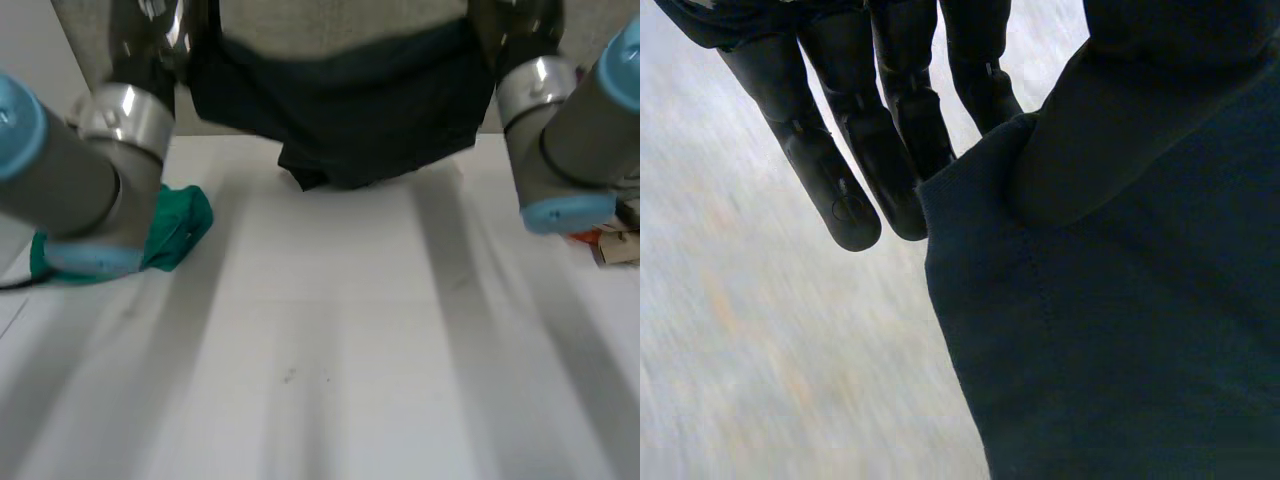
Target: Fold the laundry.
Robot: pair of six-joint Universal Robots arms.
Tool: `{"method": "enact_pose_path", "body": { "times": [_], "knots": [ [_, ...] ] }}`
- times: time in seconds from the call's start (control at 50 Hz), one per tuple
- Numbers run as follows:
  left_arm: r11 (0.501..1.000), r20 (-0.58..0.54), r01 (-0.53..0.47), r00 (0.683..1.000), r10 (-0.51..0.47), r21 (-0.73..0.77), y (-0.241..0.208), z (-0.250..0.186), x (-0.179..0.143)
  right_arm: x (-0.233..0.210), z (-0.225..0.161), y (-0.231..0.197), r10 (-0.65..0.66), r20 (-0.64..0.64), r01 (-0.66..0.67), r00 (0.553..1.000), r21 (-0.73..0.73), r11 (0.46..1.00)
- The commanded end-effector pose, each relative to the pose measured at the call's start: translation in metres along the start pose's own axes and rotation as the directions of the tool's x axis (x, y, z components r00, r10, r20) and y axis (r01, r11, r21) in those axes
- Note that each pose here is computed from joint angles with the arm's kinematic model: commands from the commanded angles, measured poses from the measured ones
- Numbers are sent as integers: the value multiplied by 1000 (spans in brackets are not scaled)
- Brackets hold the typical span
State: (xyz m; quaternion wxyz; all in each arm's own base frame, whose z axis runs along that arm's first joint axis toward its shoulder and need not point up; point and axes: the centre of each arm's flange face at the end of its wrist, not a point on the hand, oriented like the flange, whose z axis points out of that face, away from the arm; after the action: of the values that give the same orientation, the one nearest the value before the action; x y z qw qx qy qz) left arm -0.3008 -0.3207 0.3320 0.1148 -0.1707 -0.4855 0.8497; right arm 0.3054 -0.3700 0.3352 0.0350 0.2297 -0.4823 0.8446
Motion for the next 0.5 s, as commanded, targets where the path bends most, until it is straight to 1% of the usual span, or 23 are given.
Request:
{"method": "enact_pose_path", "body": {
  "times": [0.02,0.04,0.06,0.08,0.1,0.12,0.14,0.16,0.2,0.22,0.24,0.26,0.28,0.32,0.34,0.36,0.4,0.42,0.44,0.48,0.5],
  "knots": [
    [920,-76,-12,997,-20,-391,61,-81,23,-44,-55,69,26,240,35,970,-247,968],
    [904,-85,-15,996,-24,-427,65,-90,26,-50,-68,80,42,281,46,959,-297,954],
    [868,-107,-24,994,-34,-496,70,-106,32,-52,-73,83,47,298,52,953,-316,947],
    [849,-120,-30,992,-40,-528,72,-115,35,-53,-78,85,54,308,56,950,-336,940],
    [830,-131,-36,990,-45,-557,72,-123,37,-54,-84,87,61,319,60,946,-357,932],
    [812,-142,-44,989,-49,-583,72,-130,39,-55,-95,92,73,340,75,938,-402,912],
    [777,-163,-58,985,-58,-627,67,-145,42,-56,-101,93,79,352,85,933,-427,900],
    [759,-171,-65,983,-62,-648,64,-152,42,-56,-107,95,86,366,95,927,-449,888],
    [729,-185,-77,980,-69,-680,57,-162,41,-51,-126,86,96,404,132,910,-501,855],
    [692,-200,-92,977,-77,-716,49,-174,41,-49,-131,82,96,416,144,904,-509,848],
    [676,-209,-100,975,-81,-730,45,-179,41,-46,-136,76,93,427,157,900,-515,842],
    [659,-222,-112,971,-85,-744,40,-185,41,-40,-148,64,90,453,188,887,-533,825],
    [627,-257,-143,962,-94,-766,28,-198,43,-38,-155,61,93,470,206,878,-545,812],
    [597,-306,-187,946,-103,-780,15,-211,46,-34,-169,53,96,506,246,857,-566,787],
    [582,-333,-213,937,-106,-785,9,-218,48,-31,-184,47,101,544,292,833,-587,755],
    [548,-384,-263,916,-117,-794,0,-231,50,-30,-192,45,103,567,318,817,-593,740],
    [517,-430,-311,894,-124,-798,-7,-243,52,-28,-208,41,108,614,375,782,-601,706],
    [501,-452,-335,883,-128,-798,-9,-248,53,-25,-222,38,104,657,429,747,-596,679],
    [482,-483,-370,866,-132,-794,-12,-256,55,-24,-228,36,101,677,454,729,-589,668],
    [472,-505,-393,853,-133,-789,-14,-260,56,-21,-238,36,98,703,492,704,-583,646],
    [469,-509,-398,850,-133,-788,-14,-261,56,-17,-244,40,95,716,517,692,-583,627]
  ]
}}
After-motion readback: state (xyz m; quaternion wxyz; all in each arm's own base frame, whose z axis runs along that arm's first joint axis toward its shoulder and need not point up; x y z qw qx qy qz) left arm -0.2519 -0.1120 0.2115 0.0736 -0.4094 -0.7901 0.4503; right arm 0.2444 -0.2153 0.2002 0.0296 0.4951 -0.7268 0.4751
